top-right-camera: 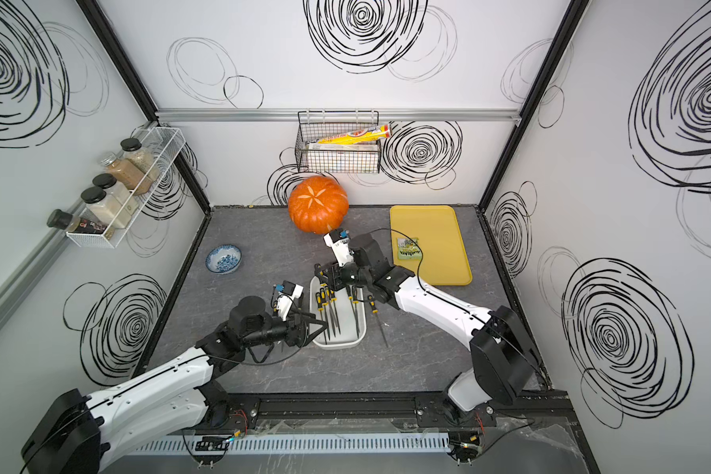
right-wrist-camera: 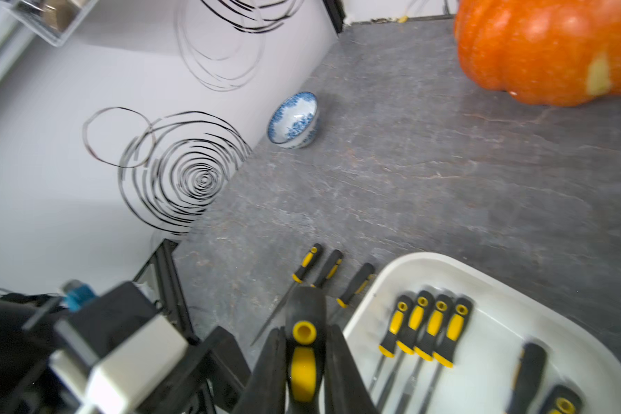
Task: Take the file tool out of the storage box
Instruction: Pick up the file tool from the storage box.
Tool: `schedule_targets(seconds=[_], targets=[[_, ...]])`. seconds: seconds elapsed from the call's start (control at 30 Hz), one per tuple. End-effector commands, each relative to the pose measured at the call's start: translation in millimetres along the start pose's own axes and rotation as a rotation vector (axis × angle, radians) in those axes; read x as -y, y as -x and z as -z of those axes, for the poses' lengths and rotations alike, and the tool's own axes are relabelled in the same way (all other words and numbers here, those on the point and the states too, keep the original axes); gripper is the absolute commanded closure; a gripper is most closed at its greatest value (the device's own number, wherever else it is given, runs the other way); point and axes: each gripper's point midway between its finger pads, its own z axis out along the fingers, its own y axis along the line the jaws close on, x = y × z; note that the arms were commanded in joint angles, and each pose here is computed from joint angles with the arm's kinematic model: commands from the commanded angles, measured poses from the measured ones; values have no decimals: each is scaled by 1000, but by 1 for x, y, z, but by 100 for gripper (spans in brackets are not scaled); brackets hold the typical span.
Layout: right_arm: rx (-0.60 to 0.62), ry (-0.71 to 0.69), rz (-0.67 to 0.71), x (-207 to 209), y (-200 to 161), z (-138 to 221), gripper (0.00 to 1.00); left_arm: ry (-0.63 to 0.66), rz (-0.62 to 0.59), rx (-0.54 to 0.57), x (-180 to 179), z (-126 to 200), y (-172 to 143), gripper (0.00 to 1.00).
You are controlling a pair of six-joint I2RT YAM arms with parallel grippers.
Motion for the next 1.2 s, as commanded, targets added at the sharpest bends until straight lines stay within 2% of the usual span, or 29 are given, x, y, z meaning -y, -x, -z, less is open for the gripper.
schedule_targets(seconds=[0.0, 0.07, 0.13, 0.27, 0.33, 0.5, 0.57, 0.63, 0.7, 0.77, 0.8, 0.87, 0.93, 1.0, 1.1, 1.17], targets=[[69, 190, -12, -39, 18, 12, 98, -30, -82, 55, 17, -2, 18, 9], [85, 214, -22, -41, 17, 14, 98, -29, -82, 54, 16, -2, 18, 10], [118, 242, -27, -45, 19, 20, 98, -21, -80, 46, 14, -5, 17, 14], [138, 232, -15, -46, 17, 29, 98, -16, -74, 24, 11, -10, 14, 30], [144, 224, -14, -43, 13, 32, 98, -26, -75, 15, 13, -11, 12, 46], [207, 228, -37, -39, 7, 40, 98, -22, -79, 18, 13, -12, 12, 52], [234, 227, -44, -38, 6, 44, 97, -20, -76, 12, 12, -13, 11, 59], [252, 220, -43, -36, 3, 46, 95, -19, -75, 7, 12, -14, 10, 74], [267, 208, -45, -33, 0, 47, 94, -19, -75, 6, 12, -15, 10, 77], [288, 201, -51, -31, -2, 51, 94, -21, -76, 1, 12, -16, 9, 86], [297, 201, -54, -30, -3, 51, 91, -22, -77, 0, 13, -16, 9, 89], [300, 202, -54, -29, -5, 52, 85, -20, -78, -1, 12, -16, 9, 100], [294, 204, -53, -28, -9, 51, 72, -14, -81, 0, 12, -15, 9, 100], [307, 193, -52, -26, -9, 54, 55, 2, -82, 4, 10, -14, 10, 100], [348, 151, -17, -22, -6, 63, 49, 68, -79, 9, 1, -11, 14, 100], [362, 85, 29, -17, -1, 69, 48, 182, -40, 16, -13, -4, 18, 100]])
